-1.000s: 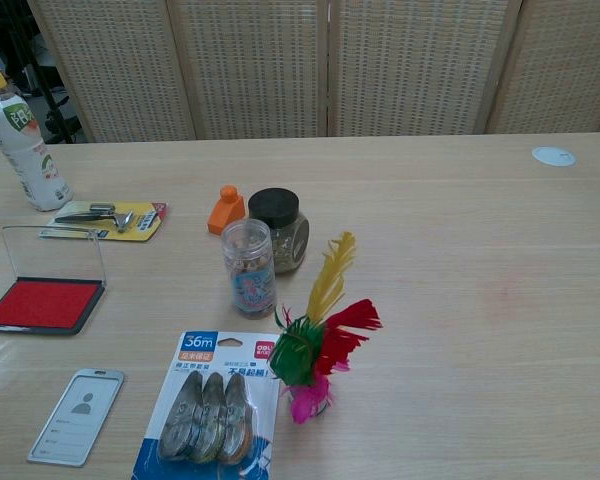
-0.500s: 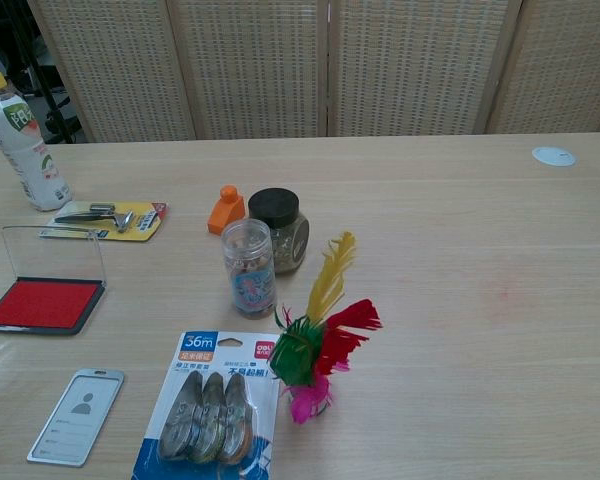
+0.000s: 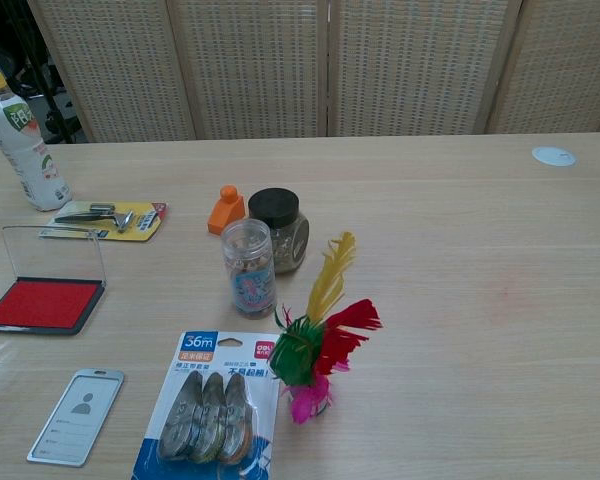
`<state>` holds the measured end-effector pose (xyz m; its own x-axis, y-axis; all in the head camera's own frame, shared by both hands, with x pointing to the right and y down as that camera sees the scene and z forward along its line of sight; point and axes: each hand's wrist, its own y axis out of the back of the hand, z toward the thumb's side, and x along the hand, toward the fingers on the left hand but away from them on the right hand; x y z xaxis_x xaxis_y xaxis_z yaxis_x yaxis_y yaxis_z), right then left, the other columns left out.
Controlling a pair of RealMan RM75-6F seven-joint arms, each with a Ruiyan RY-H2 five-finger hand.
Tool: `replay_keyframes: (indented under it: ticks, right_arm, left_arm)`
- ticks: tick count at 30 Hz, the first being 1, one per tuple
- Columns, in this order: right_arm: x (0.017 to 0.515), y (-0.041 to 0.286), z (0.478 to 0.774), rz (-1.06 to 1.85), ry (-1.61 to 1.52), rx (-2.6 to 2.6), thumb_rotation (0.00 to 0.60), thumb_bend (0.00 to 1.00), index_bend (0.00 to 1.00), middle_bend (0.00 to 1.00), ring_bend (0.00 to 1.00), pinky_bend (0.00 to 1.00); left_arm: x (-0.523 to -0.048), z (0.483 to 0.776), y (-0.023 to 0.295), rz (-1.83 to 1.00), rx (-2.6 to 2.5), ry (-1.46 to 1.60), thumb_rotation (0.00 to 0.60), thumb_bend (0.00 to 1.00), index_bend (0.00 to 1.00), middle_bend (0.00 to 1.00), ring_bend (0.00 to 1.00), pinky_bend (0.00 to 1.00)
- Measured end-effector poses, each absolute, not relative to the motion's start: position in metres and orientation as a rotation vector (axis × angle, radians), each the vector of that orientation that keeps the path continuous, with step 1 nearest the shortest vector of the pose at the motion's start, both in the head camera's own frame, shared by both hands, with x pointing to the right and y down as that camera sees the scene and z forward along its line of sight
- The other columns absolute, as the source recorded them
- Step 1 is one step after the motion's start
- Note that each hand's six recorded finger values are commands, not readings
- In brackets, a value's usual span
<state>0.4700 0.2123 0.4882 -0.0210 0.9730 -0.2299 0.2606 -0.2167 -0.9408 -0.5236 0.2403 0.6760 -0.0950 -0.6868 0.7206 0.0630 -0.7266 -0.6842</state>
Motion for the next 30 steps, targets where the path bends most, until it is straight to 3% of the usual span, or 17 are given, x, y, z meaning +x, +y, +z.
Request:
replay_keyframes:
  ticks: [18,30]
  right_arm:
    - [0.469,0.212,0.489,1.284,-1.32,-1.554,0.6,0.0,0.0,0.0,0.0,0.0]
    - [0.469,0.212,0.489,1.284,-1.319,-1.56,0.6,0.0,0.0,0.0,0.0,0.0]
  left_arm:
    - [-0.533,0.679,0.238,-1.934,-1.595,0.676,0.6,0.32,0.5,1.0,0.94,0.9]
    - [-0.533,0.68,0.238,-1.924,-1.588,0.679,0.6,0.33,0.56,1.0,0.94,0.9]
